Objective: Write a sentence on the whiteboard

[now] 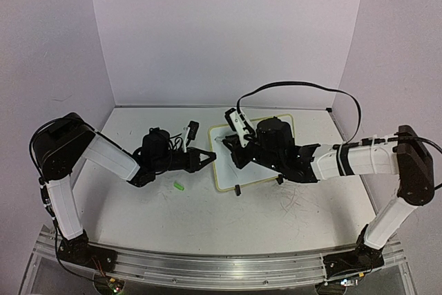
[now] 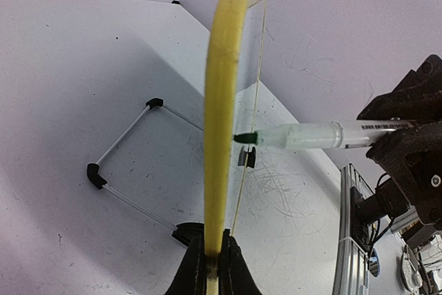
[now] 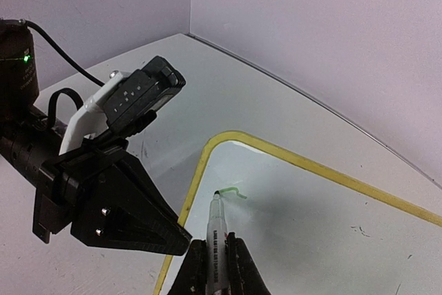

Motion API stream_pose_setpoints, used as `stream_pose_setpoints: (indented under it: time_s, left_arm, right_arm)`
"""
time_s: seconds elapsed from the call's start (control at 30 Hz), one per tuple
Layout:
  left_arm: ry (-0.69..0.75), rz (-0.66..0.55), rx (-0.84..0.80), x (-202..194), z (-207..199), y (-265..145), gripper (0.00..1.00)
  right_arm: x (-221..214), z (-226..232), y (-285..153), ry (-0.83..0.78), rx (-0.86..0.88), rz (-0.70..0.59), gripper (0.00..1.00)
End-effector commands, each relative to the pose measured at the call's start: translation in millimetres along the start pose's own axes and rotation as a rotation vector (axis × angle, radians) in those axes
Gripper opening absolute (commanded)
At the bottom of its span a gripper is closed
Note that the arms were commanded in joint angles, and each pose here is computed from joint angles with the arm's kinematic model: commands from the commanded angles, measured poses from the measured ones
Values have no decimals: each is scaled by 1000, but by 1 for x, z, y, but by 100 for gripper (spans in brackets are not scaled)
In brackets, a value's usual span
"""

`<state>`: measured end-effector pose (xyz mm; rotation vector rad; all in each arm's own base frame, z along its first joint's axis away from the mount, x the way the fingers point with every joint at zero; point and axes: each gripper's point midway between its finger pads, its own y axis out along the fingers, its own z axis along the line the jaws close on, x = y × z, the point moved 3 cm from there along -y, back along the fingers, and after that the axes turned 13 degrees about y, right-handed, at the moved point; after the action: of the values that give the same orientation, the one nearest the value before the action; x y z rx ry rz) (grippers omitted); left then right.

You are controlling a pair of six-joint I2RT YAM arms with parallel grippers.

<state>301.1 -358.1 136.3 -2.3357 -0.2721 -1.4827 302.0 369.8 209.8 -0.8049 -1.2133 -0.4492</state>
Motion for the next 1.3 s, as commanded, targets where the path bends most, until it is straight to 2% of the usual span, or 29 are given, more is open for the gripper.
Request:
stream_pose_setpoints:
  time_s: [0.0,0.9,1.27]
  left_arm:
    - [14,-36,-14,14,-4,2,0]
    - [15,-39,-5,14,-4,0,0]
    - [15,-38,-5,14,-4,1,0]
  right_arm:
    - [7,5,4,10,5,-22,0]
    - [-5,0,-2,5,-7,8,0]
    - [-6,-10,-6,11,-69,0,0]
